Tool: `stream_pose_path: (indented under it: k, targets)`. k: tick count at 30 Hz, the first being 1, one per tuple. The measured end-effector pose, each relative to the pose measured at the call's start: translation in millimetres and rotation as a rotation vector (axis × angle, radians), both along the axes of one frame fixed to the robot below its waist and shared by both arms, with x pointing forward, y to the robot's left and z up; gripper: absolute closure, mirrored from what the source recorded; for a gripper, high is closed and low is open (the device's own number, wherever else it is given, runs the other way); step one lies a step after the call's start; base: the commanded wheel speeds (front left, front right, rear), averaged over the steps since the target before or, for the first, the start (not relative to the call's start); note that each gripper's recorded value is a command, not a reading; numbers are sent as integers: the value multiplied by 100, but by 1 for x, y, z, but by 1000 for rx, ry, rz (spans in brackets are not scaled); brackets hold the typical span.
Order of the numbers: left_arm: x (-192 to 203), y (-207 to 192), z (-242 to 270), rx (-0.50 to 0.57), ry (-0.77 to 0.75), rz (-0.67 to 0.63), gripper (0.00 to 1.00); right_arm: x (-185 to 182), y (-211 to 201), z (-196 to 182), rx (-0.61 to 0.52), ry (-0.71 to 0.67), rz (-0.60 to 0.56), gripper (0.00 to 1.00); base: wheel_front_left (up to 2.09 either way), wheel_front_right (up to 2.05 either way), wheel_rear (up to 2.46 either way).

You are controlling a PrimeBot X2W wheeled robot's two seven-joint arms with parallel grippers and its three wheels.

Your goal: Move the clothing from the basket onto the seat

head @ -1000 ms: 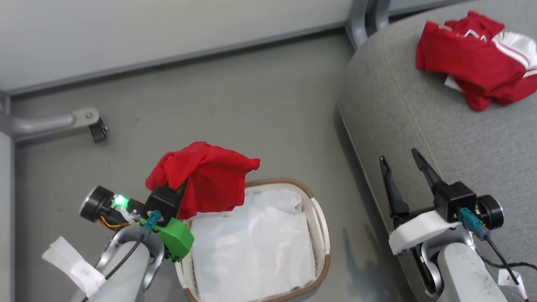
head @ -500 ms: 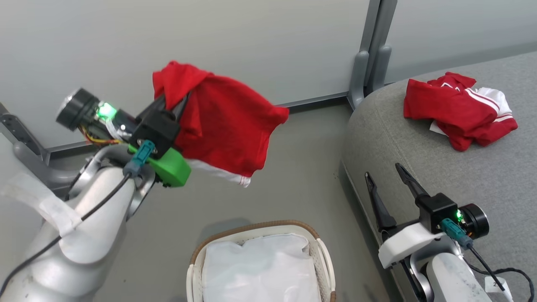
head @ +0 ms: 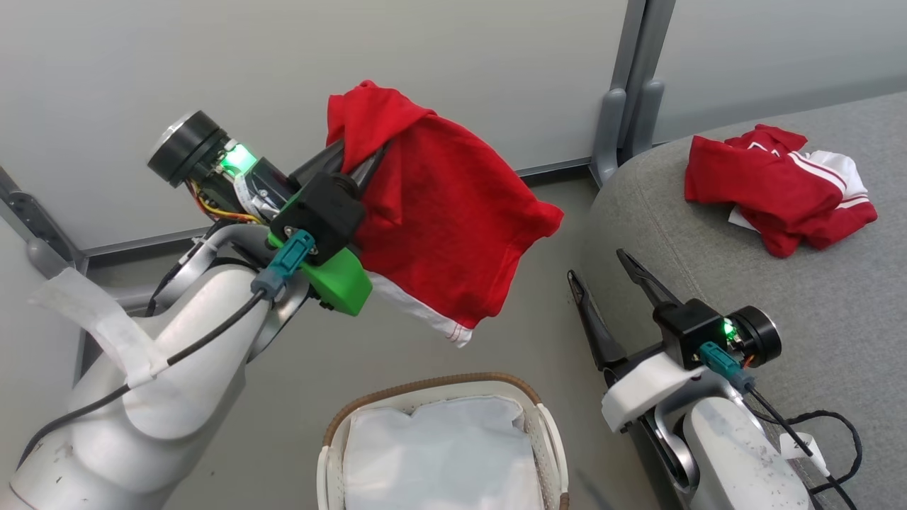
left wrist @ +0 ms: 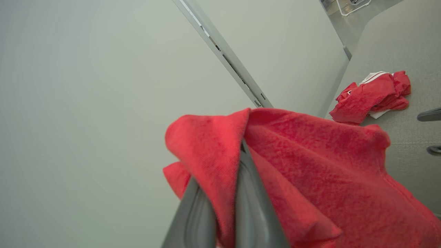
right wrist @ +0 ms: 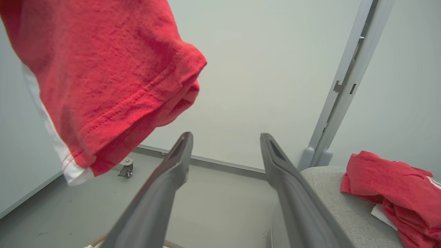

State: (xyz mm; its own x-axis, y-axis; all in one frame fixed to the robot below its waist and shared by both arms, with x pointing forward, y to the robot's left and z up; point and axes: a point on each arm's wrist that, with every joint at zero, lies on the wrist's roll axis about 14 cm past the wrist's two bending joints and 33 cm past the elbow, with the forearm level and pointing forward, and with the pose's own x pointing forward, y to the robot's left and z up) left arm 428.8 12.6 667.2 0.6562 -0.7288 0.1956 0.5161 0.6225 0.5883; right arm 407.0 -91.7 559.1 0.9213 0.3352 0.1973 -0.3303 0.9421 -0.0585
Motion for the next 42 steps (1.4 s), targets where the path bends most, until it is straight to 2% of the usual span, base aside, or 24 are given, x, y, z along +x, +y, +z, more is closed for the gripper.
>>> stream_pose_path:
  k: [13,20,32,34,36,37,42]
  targets:
    - [-23,-15,2,1,-2,-78,100,18,41,19,-114,-58,115,0,0,0,0]
    - [-28,-16,-1,7,9,-92,100,21,69,41,-155,-126,197,0,0,0,0]
    - [-39,-23,-2,-8,20,-134,100,9,117,33,-192,-93,366,0,0,0,0]
    - [-40,-23,-2,-16,26,-138,100,8,124,34,-194,-92,390,60,0,0,0]
    - [-40,-23,-3,-22,34,-139,100,8,128,34,-197,-91,406,92,0,0,0]
    - [-40,-22,-4,-26,40,-138,100,8,130,35,-199,-91,410,100,0,0,0]
    - [-34,-15,-13,-66,84,-111,100,11,130,37,-189,-88,410,100,0,0,0]
